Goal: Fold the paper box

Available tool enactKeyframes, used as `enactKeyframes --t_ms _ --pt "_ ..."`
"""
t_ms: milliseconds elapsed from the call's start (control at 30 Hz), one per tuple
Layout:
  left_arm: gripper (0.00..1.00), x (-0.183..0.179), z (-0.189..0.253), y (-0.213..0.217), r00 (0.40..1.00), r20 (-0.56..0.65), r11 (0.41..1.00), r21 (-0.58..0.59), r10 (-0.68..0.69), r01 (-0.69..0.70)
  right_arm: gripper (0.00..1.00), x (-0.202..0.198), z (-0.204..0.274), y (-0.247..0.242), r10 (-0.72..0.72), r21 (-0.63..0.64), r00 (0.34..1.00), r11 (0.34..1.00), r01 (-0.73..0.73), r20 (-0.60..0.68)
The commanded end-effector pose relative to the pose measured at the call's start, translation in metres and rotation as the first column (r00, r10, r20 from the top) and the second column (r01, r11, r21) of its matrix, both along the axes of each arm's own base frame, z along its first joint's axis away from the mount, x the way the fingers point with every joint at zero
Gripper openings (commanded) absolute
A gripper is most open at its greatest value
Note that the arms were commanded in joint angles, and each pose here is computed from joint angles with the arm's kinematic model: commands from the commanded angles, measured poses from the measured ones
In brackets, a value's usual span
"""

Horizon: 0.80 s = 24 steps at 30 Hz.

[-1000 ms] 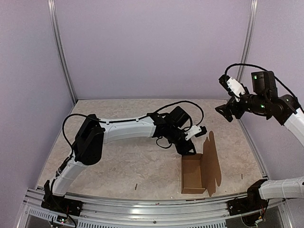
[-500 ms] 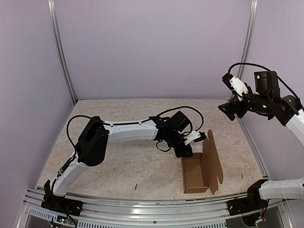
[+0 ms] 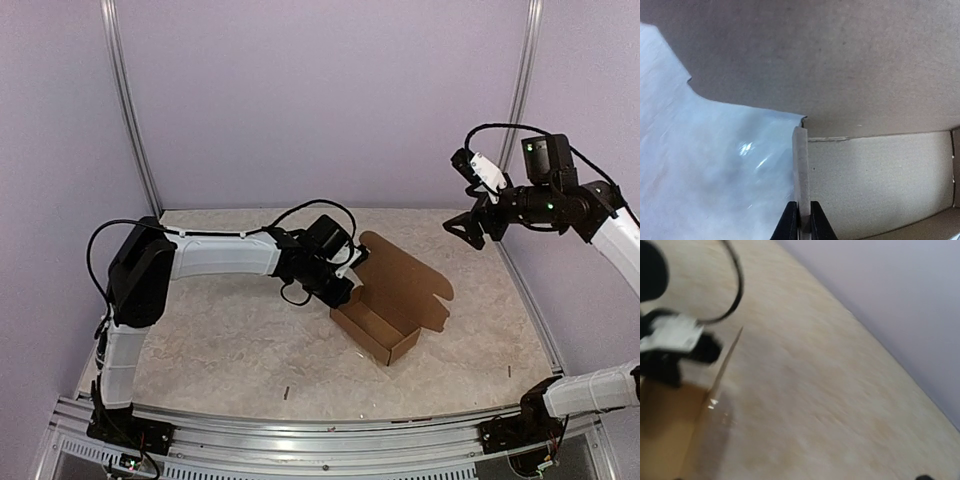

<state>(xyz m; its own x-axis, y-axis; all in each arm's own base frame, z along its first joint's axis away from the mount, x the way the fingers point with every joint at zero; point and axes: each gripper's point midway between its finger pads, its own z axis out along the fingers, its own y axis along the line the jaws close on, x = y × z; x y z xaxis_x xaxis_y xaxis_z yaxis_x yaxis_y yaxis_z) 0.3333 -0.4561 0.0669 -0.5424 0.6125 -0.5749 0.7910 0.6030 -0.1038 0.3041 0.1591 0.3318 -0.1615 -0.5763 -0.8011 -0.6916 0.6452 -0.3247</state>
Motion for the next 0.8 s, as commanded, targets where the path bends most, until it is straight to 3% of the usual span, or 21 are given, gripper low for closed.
enactKeyframes --t_ms 0,233,367,467,533,567,633,767 --pt "0.10 0.014 0.023 0.057 0.940 0.036 0.941 0.001 0.338 -0.338 1.00 -0.007 -0.015 0.040 0.211 0.081 0.964 0.977 -0.200 -0.163" --pt "0.11 -0.012 0.019 0.088 0.877 0.001 0.877 0.005 0.480 -0.480 0.89 0.004 -0.051 0.095 0.341 0.036 0.894 0.938 -0.346 -0.291" --pt "0.14 -0.025 0.007 0.087 0.857 -0.024 0.857 0.019 0.515 -0.515 0.87 0.010 -0.085 0.125 0.355 -0.070 0.866 0.913 -0.403 -0.352" --pt "0.37 -0.035 0.007 0.083 0.855 -0.021 0.855 0.015 0.519 -0.519 0.84 0.015 -0.103 0.136 0.349 -0.106 0.847 0.901 -0.421 -0.400" --pt "0.69 -0.039 0.019 0.083 0.855 0.007 0.855 -0.003 0.519 -0.519 0.84 0.017 -0.107 0.138 0.345 -0.109 0.839 0.899 -0.425 -0.420" --pt "0.95 -0.042 0.029 0.082 0.854 0.024 0.854 -0.022 0.520 -0.519 0.84 0.017 -0.106 0.139 0.349 -0.107 0.836 0.897 -0.428 -0.423" --pt "0.99 -0.048 0.052 0.090 0.840 0.048 0.842 -0.027 0.540 -0.539 0.84 0.016 -0.098 0.141 0.359 -0.096 0.834 0.896 -0.434 -0.419" --pt "0.99 -0.065 0.094 0.143 0.778 0.100 0.775 0.081 0.620 -0.627 0.86 0.008 -0.076 0.140 0.387 -0.089 0.833 0.887 -0.454 -0.395"
